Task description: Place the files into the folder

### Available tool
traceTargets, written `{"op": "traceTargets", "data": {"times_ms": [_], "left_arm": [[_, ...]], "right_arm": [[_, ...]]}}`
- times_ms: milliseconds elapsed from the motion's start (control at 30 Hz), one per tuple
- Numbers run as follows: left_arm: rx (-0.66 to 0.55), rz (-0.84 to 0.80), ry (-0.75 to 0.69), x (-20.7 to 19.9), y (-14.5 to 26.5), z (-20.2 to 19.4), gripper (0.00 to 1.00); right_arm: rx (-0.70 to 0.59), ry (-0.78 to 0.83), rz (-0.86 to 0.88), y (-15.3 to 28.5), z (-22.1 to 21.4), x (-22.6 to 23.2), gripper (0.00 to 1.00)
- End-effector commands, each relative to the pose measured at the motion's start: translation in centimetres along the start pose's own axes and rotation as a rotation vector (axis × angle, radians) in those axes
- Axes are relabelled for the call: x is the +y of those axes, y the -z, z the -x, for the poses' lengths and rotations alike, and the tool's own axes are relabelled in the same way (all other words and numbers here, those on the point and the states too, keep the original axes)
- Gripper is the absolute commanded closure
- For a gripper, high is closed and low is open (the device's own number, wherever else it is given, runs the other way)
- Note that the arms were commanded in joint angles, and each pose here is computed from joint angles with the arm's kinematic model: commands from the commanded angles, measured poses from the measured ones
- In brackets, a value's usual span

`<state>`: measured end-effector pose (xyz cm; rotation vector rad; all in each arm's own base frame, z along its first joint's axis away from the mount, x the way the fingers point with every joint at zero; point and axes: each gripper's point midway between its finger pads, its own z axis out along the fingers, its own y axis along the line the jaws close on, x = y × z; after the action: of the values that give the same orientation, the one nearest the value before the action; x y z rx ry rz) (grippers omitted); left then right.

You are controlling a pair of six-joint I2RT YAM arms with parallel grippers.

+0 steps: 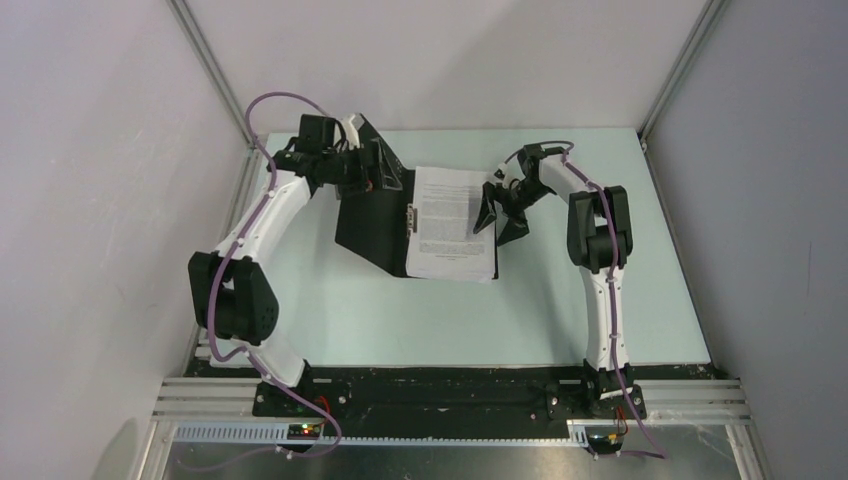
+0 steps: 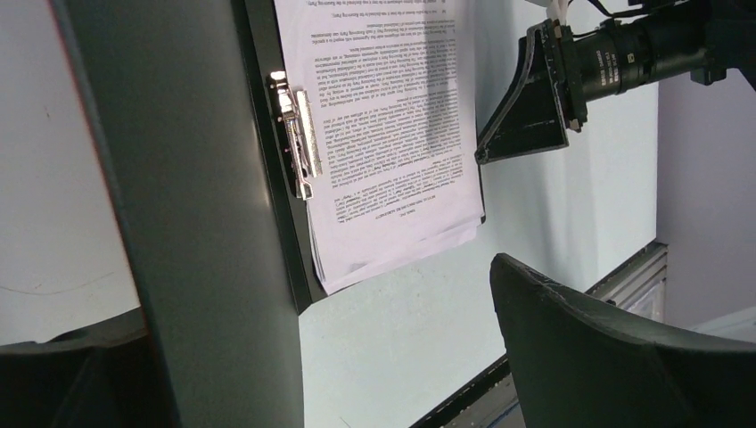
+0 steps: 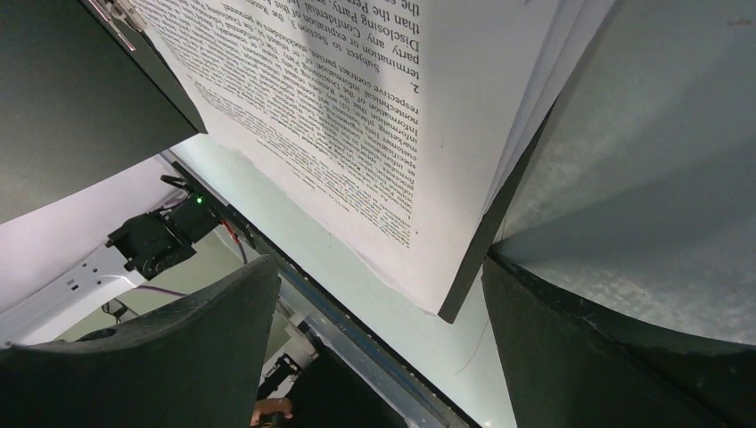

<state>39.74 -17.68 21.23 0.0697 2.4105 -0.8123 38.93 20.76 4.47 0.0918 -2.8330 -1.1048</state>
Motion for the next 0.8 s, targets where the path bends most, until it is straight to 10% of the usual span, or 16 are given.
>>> {"op": "traceTargets", "data": {"times_ms": [0, 400, 633, 767], "left_arm": [[-0.078, -0.091, -0.002, -3.5, 1.1, 2.6, 0.0], [-0.228, 0.114, 0.097, 0.2, 5.6, 5.4, 0.0], [-0.192, 0.19, 0.185, 3.5, 6.4, 3.5, 0.29], [-0.174, 0.153, 0.204, 3.4, 6.5, 3.1, 0.21]], "right_arm": [[-0.021, 0.04, 0.06, -0.2, 0.9, 2.2, 0.12], [-0.021, 0.051, 0.04, 0.2, 0.5, 2.2, 0.12], [-0.022, 0.057, 0.02, 0.2, 0.5, 1.7, 0.12], [-0.025, 0.062, 0.015, 0.3, 0.6, 1.5, 0.12]]}}
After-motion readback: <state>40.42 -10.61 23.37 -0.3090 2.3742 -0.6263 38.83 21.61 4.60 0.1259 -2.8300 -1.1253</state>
